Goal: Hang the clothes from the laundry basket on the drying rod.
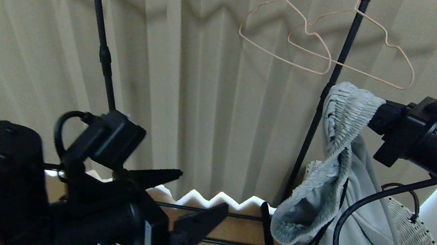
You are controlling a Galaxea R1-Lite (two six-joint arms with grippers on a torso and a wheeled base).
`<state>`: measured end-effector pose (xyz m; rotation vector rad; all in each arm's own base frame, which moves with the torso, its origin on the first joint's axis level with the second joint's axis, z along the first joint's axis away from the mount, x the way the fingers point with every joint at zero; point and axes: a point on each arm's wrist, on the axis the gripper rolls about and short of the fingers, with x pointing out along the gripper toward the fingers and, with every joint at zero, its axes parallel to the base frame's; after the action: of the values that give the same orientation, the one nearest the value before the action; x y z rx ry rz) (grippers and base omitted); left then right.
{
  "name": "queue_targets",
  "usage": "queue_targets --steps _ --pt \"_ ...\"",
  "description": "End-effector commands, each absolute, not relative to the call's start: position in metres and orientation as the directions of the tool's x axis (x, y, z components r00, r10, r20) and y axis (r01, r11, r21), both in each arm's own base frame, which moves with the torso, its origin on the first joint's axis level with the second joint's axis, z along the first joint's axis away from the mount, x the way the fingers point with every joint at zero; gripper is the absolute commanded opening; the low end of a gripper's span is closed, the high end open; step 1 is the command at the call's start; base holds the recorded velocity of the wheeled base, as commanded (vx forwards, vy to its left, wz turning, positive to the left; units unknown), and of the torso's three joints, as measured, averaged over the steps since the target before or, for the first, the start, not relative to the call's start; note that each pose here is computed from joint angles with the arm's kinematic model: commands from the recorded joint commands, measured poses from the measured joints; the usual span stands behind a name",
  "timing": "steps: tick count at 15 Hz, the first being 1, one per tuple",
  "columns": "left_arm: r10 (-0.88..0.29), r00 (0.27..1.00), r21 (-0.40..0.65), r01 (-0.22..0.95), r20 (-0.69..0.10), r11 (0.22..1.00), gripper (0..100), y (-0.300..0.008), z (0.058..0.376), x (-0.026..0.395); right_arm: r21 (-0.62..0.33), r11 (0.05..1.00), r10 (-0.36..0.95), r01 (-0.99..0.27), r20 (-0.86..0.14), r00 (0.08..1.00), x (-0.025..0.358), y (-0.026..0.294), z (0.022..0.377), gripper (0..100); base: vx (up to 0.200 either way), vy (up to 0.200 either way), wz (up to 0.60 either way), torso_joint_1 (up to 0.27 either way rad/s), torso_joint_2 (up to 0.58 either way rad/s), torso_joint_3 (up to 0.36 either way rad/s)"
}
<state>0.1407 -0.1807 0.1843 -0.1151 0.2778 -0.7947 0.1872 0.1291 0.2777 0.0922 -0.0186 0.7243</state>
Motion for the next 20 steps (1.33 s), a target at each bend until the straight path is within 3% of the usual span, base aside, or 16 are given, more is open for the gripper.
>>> queue_targets --steps 1,7,12,17,18,20 --pt "-0.716 0.633 -0.228 0.681 -0.295 0.696 100 -0.220 0.152 0.142 0.079 0.733 0.673 -0.676 0.062 0.737 0.184 0.130 0.281 0 0.000 0.000 0.00 0.000 0.00 0.000" --pt "-0.726 0.644 -0.239 0.686 -0.242 0.687 100 -0.272 0.112 0.166 0.152 0.654 0.736 -0.741 0.098 0.670 0.172 0.139 0.291 0 0.000 0.000 0.00 0.000 0.00 0.000" --pt "-0.678 0.709 -0.239 0.636 -0.194 0.734 100 -0.275 0.092 0.192 0.162 0.622 0.762 -0.766 0.096 0.640 0.169 0.139 0.290 0 0.000 0.000 0.00 0.000 0.00 0.000" --pt "-0.674 0.719 -0.247 0.631 -0.169 0.735 100 -0.279 0.085 0.201 0.163 0.622 0.763 -0.766 0.093 0.639 0.169 0.139 0.289 0 0.000 0.000 0.00 0.000 0.00 0.000" --pt "-0.673 0.718 -0.245 0.630 -0.175 0.736 0 -0.277 0.084 0.200 0.163 0.621 0.763 -0.766 0.094 0.639 0.169 0.139 0.289 0 0.000 0.000 0.00 0.000 0.00 0.000" --pt "-0.671 0.717 -0.241 0.629 -0.187 0.739 0 -0.275 0.082 0.198 0.161 0.623 0.762 -0.766 0.096 0.640 0.169 0.139 0.290 0 0.000 0.000 0.00 0.000 0.00 0.000"
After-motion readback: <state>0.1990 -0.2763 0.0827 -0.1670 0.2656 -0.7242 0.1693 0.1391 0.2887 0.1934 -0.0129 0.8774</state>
